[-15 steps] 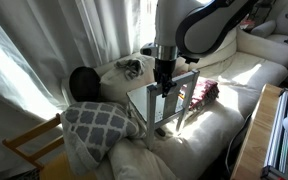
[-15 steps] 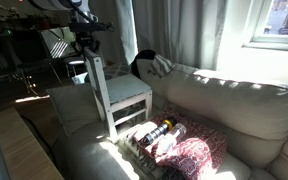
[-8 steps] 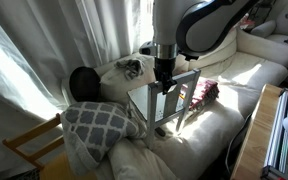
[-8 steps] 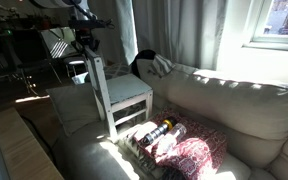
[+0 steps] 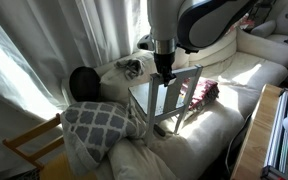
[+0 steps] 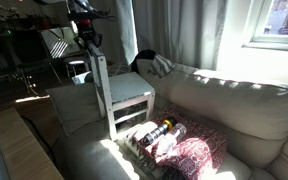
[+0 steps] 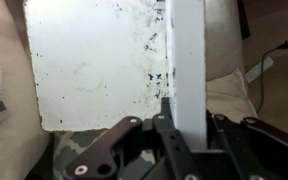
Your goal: Turn the wooden chair to the right
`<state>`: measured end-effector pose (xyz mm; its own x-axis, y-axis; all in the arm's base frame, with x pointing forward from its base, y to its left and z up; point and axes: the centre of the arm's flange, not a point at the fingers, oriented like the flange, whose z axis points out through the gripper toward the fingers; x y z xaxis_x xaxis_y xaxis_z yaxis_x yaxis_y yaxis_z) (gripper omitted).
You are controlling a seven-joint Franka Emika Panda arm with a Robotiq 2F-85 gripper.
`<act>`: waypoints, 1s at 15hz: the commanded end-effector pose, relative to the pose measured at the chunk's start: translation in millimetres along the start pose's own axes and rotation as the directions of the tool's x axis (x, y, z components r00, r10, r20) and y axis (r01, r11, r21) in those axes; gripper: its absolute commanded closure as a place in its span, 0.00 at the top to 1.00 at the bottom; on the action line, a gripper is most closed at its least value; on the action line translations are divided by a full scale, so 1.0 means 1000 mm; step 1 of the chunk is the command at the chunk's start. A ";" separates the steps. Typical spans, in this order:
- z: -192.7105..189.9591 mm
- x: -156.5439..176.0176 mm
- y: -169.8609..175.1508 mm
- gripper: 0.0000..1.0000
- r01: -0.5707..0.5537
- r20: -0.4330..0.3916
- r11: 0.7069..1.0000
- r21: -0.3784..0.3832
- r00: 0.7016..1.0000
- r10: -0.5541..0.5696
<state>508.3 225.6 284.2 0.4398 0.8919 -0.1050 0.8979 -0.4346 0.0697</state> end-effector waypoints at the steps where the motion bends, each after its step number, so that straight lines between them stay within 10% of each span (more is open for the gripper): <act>1: -0.049 -0.001 0.015 0.06 -0.133 0.047 0.987 -0.089 0.989 0.138; 15: -0.135 0.006 0.024 0.06 -0.370 0.064 0.917 -0.147 0.922 0.382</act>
<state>531.6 237.0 344.9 0.6731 0.7272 -0.1345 0.7395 -0.6600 0.1326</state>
